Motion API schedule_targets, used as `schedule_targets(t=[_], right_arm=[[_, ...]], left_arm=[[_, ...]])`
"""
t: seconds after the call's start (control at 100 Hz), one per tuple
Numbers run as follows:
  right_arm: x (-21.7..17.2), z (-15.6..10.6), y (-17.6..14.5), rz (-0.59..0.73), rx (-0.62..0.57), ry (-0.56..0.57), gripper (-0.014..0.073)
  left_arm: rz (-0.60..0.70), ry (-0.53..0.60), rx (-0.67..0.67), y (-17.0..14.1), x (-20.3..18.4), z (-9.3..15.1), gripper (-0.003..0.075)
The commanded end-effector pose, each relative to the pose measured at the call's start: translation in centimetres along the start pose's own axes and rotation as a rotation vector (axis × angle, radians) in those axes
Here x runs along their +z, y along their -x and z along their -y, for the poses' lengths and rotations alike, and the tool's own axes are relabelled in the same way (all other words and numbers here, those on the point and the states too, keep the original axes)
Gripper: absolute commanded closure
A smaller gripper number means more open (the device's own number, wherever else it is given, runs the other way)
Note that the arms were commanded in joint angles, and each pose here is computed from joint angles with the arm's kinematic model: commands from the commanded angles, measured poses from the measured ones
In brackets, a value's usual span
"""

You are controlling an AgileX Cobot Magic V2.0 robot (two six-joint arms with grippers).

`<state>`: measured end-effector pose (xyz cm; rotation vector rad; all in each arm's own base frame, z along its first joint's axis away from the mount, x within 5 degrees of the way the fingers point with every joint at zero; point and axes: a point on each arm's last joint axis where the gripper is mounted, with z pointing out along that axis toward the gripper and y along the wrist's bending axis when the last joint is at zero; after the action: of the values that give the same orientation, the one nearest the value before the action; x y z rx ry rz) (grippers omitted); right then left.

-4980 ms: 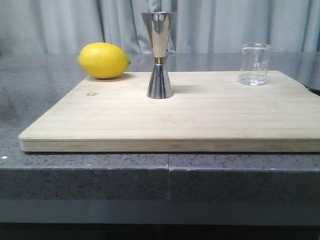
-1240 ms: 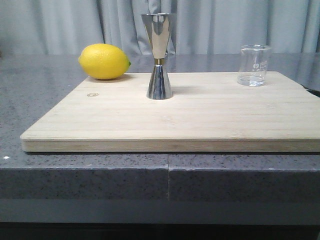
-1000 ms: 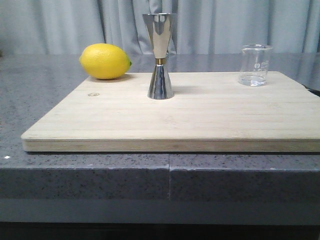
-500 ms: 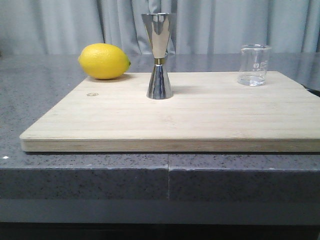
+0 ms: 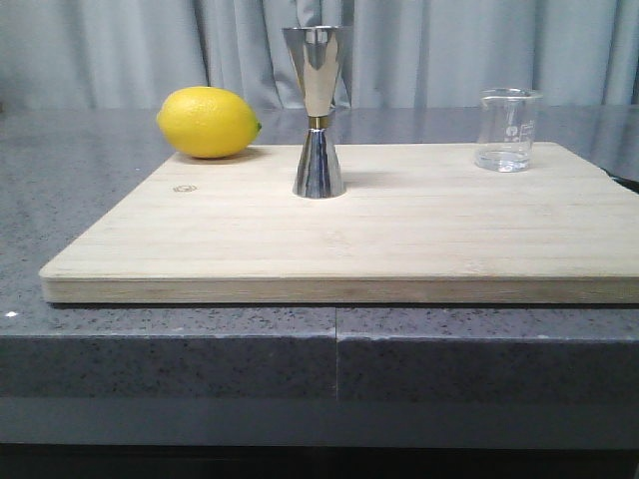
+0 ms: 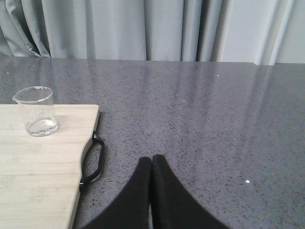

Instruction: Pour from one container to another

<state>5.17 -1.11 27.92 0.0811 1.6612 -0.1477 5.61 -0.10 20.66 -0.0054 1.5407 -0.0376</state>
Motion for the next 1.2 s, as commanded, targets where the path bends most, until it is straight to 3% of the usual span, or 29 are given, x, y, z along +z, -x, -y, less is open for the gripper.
schedule_targets(t=[0.0,0.15,0.3,0.51,1.19], right_arm=[[-0.2,0.0,1.4,0.088,-0.008,0.008,0.0662],[0.0,-0.4,0.1,0.137,0.005,0.033,0.0662],[0.1,-0.9,-4.1,0.184,0.106,0.078,0.0662],[1.0,-1.2,-7.9,0.131,0.166,0.086,0.0662],[1.0,-1.2,-7.7,0.151,0.195,0.091,0.0662]], left_arm=[[0.072,-0.012,-0.009,0.1,-0.1,0.1,0.0734],[0.072,-0.012,-0.009,0.1,-0.1,0.1,0.0734],[0.072,-0.012,-0.009,0.1,-0.1,0.1,0.0734],[0.072,-0.012,-0.009,0.1,-0.1,0.1,0.0734],[0.072,-0.012,-0.009,0.1,-0.1,0.1,0.0734]])
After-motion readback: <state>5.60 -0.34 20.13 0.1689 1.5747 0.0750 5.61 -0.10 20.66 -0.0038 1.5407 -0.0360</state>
